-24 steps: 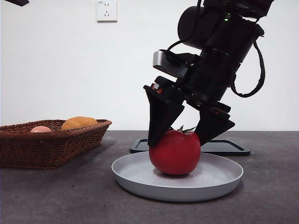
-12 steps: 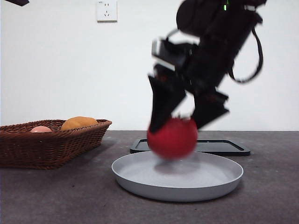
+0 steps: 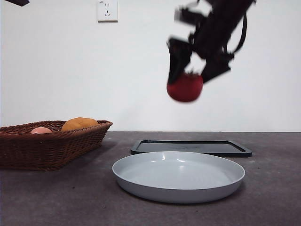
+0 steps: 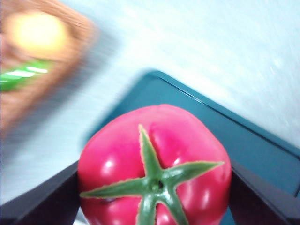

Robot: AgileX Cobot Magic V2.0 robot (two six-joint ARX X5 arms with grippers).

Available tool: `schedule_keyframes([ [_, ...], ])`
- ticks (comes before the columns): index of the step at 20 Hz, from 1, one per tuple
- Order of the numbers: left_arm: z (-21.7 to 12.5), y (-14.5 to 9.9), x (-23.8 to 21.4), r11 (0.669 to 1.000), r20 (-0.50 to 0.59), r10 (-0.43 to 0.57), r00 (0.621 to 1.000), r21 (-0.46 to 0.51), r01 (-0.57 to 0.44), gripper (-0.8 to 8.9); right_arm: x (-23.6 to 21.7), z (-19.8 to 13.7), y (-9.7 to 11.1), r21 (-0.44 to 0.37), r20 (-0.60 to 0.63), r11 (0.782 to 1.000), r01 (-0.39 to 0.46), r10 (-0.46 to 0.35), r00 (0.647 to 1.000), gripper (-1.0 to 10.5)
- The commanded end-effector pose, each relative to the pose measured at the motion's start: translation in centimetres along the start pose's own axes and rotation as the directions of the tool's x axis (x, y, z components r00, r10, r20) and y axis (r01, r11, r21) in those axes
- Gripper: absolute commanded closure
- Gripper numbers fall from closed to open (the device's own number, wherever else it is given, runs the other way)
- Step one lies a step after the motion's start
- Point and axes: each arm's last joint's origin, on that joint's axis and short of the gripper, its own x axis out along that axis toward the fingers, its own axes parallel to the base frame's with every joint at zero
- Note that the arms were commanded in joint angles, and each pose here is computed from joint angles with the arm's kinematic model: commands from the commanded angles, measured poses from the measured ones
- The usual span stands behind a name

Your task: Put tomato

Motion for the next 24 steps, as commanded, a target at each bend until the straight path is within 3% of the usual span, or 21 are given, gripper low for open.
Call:
schedule_keyframes([
  [1, 0.6, -0.3, -0.3, 1.0, 0.024, -0.011, 1.0, 0.011, 0.011, 3.45, 3.0, -0.2, -0.9, 0.0, -0.028, 1.0, 0.008, -0.008, 1.0, 7.0],
  [6, 0.5, -0.3, -0.4, 1.0, 0.018, -0.01, 1.0, 0.009, 0.01, 3.45, 8.1, -2.4, -2.6, 0.023, -0.08, 0.999, 0.022, -0.02, 0.997, 7.0],
  [12, 0.5, -0.3, -0.3, 1.0, 0.018, -0.01, 1.0, 0.009, 0.01, 3.45, 10.1, -3.9, -3.2, 0.037, -0.14, 0.999, 0.025, -0.019, 0.99, 7.0],
  [14, 0.5, -0.3, -0.3, 1.0, 0.018, -0.01, 1.0, 0.009, 0.01, 3.45, 10.1, -4.0, -3.1, 0.037, -0.146, 0.999, 0.02, -0.015, 0.989, 6.8],
  [18, 0.5, -0.3, -0.3, 1.0, 0.018, -0.011, 1.0, 0.009, 0.01, 3.45, 9.5, -3.7, -3.0, 0.042, -0.143, 0.999, 0.022, -0.016, 0.99, 4.1],
  [24, 0.5, -0.3, -0.3, 1.0, 0.018, -0.011, 1.0, 0.009, 0.01, 3.45, 3.5, -0.4, -2.1, 0.032, -0.034, 0.999, 0.026, -0.025, 0.999, 3.9],
])
